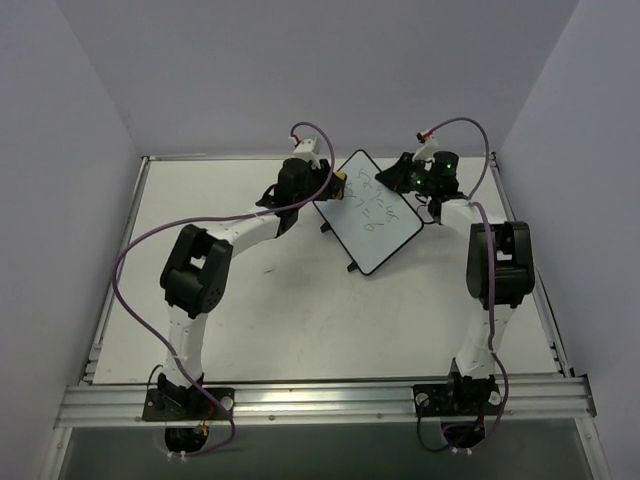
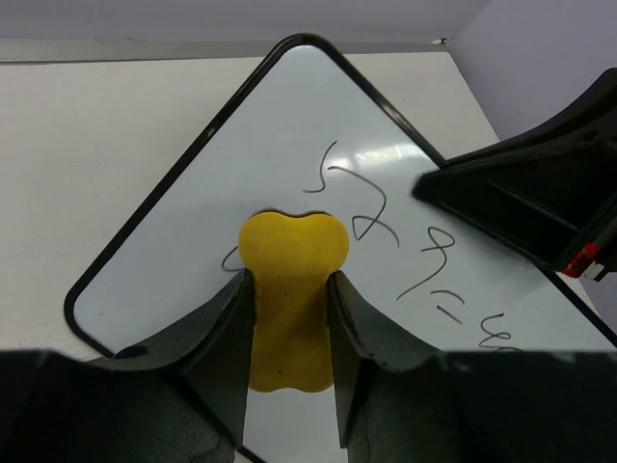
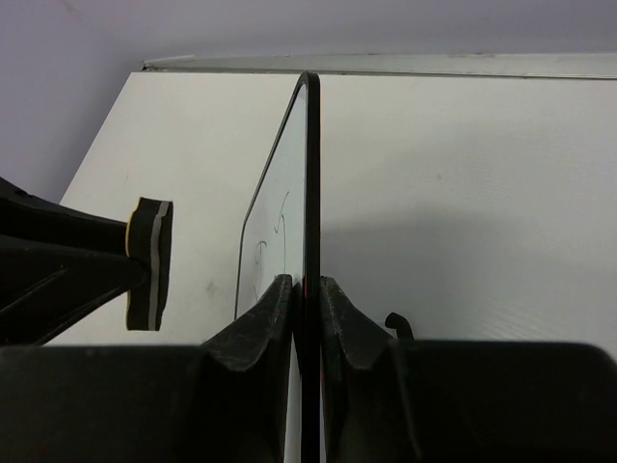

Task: Erase the whiteboard

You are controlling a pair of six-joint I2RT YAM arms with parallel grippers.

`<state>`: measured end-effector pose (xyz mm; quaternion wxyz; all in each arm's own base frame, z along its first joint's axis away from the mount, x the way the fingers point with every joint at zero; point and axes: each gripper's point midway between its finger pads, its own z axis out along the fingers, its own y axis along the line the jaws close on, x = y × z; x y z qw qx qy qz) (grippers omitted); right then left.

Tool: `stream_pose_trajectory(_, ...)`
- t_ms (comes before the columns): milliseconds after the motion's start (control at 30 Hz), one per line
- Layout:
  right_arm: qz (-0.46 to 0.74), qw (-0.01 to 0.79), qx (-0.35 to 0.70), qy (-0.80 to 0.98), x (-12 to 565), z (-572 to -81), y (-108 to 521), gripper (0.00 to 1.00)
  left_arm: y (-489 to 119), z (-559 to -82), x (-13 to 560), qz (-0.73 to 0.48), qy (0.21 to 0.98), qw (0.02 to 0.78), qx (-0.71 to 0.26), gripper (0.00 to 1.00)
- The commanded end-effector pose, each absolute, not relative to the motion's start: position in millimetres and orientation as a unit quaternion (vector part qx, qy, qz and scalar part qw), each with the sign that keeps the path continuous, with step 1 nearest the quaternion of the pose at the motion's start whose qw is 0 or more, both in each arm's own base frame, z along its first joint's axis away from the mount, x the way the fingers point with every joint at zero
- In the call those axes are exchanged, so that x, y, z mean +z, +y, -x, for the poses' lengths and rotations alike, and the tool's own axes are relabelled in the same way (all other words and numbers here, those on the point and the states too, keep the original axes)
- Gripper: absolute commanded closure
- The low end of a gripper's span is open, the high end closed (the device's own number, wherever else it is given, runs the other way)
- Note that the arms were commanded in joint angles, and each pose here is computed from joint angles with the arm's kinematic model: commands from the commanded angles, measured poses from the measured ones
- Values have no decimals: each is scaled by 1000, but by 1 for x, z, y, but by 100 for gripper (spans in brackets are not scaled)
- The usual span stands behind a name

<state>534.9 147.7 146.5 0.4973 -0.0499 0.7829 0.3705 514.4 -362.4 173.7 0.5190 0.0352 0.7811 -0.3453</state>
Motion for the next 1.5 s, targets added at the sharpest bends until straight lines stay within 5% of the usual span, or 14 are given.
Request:
stream_pose_trajectory(0,100,378,408,825,87,-470,208,100,-360,-517,220,-36,739,576,-347,98)
stream_pose_trajectory(667,132,362,411,826,83,-455,231,100,-358,-541,177,-62,751,584,-302,98)
stream_pose_trajectory(1467,148,359,408,826,82,-452,239,100,-397,-504,150,-145,765,518,-353,98)
